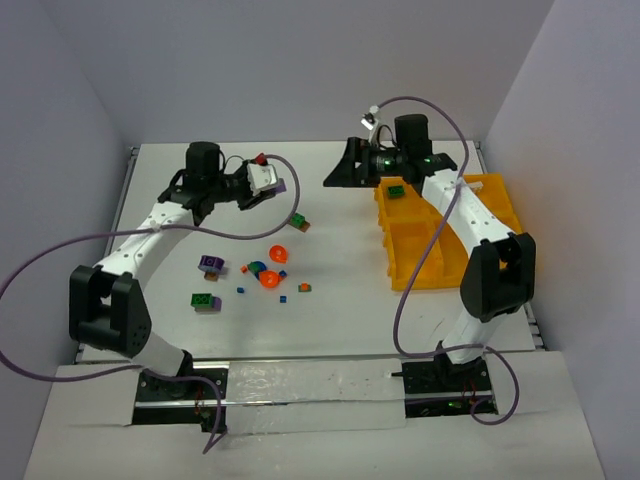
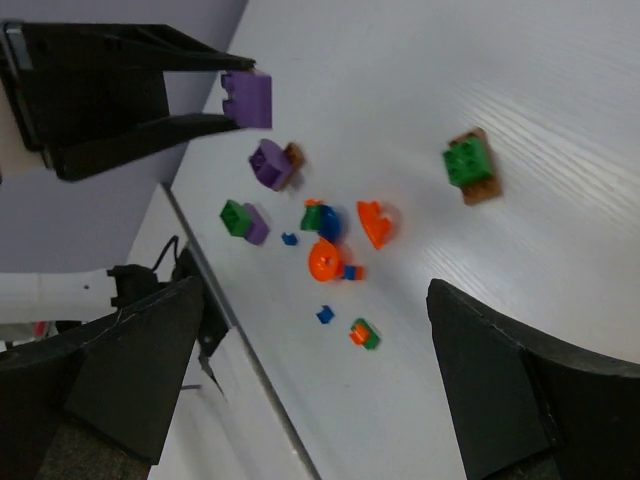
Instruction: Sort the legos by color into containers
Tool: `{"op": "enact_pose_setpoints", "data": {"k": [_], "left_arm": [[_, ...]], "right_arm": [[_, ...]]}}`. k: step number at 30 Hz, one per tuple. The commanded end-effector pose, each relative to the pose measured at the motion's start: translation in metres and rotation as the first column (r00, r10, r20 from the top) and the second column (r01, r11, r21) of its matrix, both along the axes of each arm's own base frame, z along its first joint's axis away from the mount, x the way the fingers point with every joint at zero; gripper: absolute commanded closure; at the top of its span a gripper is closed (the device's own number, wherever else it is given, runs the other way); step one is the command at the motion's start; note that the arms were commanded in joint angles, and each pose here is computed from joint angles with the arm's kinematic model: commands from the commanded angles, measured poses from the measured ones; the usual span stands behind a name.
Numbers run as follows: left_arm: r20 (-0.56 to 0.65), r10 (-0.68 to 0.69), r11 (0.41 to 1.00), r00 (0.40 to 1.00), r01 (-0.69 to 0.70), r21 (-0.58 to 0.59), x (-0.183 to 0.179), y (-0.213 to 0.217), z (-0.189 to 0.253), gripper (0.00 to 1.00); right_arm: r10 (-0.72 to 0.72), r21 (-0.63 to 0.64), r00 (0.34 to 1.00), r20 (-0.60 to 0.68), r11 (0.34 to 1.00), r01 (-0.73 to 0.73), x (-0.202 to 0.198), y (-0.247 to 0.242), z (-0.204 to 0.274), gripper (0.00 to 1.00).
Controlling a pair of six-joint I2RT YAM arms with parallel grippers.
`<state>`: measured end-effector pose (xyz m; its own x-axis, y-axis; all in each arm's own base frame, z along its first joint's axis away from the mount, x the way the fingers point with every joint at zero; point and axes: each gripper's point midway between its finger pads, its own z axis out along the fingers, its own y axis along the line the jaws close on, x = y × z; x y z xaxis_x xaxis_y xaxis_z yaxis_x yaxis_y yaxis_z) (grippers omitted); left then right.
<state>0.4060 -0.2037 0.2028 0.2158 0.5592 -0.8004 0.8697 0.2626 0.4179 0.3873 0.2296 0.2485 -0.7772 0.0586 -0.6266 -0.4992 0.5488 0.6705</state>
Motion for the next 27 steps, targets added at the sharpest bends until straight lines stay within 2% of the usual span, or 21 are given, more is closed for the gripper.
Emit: {"op": "enact_pose_setpoints", "data": {"k": [1,5,10,17,24,27], "left_arm": [[0.028,-0.046,0.988,0.999,0.05,-0.149,-0.022,-0.038,0.043,0.97],[0.07,-0.067,0.976,0.995,0.08,-0.203,-0.042,-0.062,0.066,0.96],[0.086,-0.083,0.968,0.993,0.1,-0.229,-0.056,-0.075,0.08,0.97],[0.105,-0.086,0.961,0.991,0.111,-0.255,-0.065,-0.079,0.097,0.96],[0.101,-0.082,0.959,0.991,0.106,-0.263,-0.067,-0.08,0.1,0.96],[0.126,-0.08,0.955,0.989,0.113,-0.276,-0.066,-0.082,0.106,0.96]], "right_arm": [[0.109,0.122,0.99,0.094,0.985,-0.12,0.0,0.042,0.05,0.0],[0.187,0.148,0.978,0.094,0.969,-0.199,-0.006,0.071,0.054,0.0],[0.221,0.165,0.971,0.095,0.958,-0.234,-0.01,0.084,0.055,0.0],[0.266,0.119,0.961,0.076,0.955,-0.273,-0.026,0.092,0.033,0.03],[0.305,0.119,0.948,0.095,0.941,-0.315,-0.035,0.094,0.033,0.13],[0.313,0.116,0.944,0.101,0.939,-0.324,-0.037,0.095,0.033,0.25]]}}
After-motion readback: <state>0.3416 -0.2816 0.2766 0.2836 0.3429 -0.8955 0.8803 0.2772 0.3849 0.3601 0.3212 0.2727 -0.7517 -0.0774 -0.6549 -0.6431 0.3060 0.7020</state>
